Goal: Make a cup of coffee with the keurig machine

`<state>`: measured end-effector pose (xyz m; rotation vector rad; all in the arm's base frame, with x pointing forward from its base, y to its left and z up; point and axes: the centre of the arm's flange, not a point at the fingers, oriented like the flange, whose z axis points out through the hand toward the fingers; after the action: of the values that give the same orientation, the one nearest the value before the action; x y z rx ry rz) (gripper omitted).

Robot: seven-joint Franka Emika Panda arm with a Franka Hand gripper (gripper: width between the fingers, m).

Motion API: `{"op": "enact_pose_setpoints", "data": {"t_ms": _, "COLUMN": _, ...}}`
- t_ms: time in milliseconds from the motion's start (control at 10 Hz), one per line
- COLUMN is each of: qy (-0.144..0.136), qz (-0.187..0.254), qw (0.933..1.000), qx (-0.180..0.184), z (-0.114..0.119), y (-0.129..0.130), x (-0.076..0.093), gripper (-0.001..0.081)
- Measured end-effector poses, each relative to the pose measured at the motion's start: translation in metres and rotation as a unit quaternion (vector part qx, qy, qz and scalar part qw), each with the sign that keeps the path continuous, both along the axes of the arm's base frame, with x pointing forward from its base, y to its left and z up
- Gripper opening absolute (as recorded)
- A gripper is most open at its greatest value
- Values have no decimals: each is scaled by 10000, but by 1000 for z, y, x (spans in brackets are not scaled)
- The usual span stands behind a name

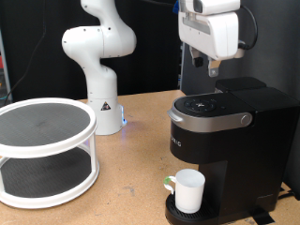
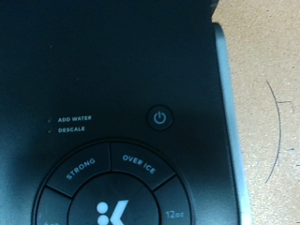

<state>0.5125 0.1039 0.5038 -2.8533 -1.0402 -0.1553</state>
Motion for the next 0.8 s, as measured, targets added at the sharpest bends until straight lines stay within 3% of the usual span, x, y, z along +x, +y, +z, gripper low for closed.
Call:
{"op": "enact_pose_setpoints", "data": {"t_ms": 100, "qy": 59, "qz": 7, "qw": 10000, "qx": -16, "z": -5, "y": 0, "x": 1, "gripper": 513}}
{"op": "enact_pose_setpoints", "data": {"t_ms": 200, "qy": 119, "qz": 20, "qw": 9999, "qx": -44, "z": -12, "y": -1, "x": 1, "gripper": 374}}
{"op": "enact_pose_setpoints", "data": {"t_ms": 300, "qy": 152, "qz": 35, "qw": 9998, "qx": -81, "z": -18, "y": -2, "x": 0, "gripper": 374}}
{"op": "enact_pose_setpoints", "data": {"t_ms": 400, "qy": 106, "qz": 29, "qw": 9999, "qx": -106, "z": -26, "y": -3, "x": -1, "gripper": 238}}
{"op": "enact_pose_setpoints", "data": {"t_ms": 500, "qy": 38, "qz": 14, "qw": 9999, "qx": -123, "z": -35, "y": -4, "x": -2, "gripper": 238}}
{"op": "enact_pose_setpoints", "data": {"t_ms": 600, "qy": -42, "qz": -9, "qw": 9999, "qx": -122, "z": -43, "y": -5, "x": -3, "gripper": 59}}
{"op": "enact_pose_setpoints", "data": {"t_ms": 800, "qy": -125, "qz": -40, "qw": 9998, "qx": -125, "z": -57, "y": -7, "x": -5, "gripper": 16}}
